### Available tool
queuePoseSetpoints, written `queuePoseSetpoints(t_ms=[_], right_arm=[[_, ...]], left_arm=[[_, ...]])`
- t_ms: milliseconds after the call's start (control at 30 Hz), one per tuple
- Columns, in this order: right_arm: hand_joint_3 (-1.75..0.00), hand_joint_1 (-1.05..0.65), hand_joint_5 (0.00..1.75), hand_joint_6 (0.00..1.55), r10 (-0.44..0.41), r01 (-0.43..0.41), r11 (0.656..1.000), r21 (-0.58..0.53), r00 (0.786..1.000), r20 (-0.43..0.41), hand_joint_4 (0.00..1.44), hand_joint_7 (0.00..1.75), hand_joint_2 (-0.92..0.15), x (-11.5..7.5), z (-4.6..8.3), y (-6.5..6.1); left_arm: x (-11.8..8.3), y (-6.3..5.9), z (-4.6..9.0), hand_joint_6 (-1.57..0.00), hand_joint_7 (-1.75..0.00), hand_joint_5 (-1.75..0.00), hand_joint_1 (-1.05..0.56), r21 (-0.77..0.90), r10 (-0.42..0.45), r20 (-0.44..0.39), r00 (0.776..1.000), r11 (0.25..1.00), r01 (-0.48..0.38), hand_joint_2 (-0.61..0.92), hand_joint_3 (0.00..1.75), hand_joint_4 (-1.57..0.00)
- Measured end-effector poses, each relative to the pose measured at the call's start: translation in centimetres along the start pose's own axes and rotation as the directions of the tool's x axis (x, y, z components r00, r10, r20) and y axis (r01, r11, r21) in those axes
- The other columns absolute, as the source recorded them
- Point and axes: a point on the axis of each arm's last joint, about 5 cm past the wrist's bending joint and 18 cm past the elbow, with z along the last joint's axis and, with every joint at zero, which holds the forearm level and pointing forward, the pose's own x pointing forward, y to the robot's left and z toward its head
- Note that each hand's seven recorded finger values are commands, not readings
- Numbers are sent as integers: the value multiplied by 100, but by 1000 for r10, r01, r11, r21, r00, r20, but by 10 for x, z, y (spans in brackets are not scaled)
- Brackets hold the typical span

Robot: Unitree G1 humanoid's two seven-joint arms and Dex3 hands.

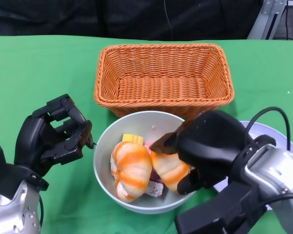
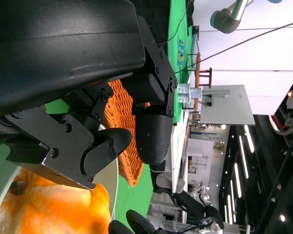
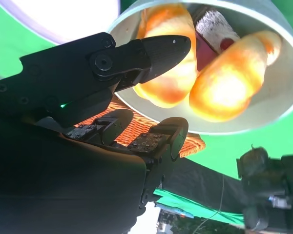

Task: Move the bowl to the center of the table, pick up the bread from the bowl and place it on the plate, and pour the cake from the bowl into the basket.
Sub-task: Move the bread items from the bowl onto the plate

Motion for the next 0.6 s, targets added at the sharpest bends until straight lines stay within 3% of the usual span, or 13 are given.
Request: queuePoseSetpoints(t_ms=[300, 600], right_arm=[[-18, -102, 2, 57, 21, -22, 995, -102, 1000, -16, 57, 1, -92, 6, 6, 10], [-19, -101, 3, 58, 54, -56, 994, -90, 998, -18, 61, 1, -92, 13, 8, 17]], left_arm=[[-2, -1, 2, -78, -147, -170, -4, 9, -5, 13, 1000, 1000, 5, 58, 103, -81], [-7, -3, 1, -79, -147, -169, -4, 14, -11, 12, 1000, 1000, 11, 58, 102, -81]])
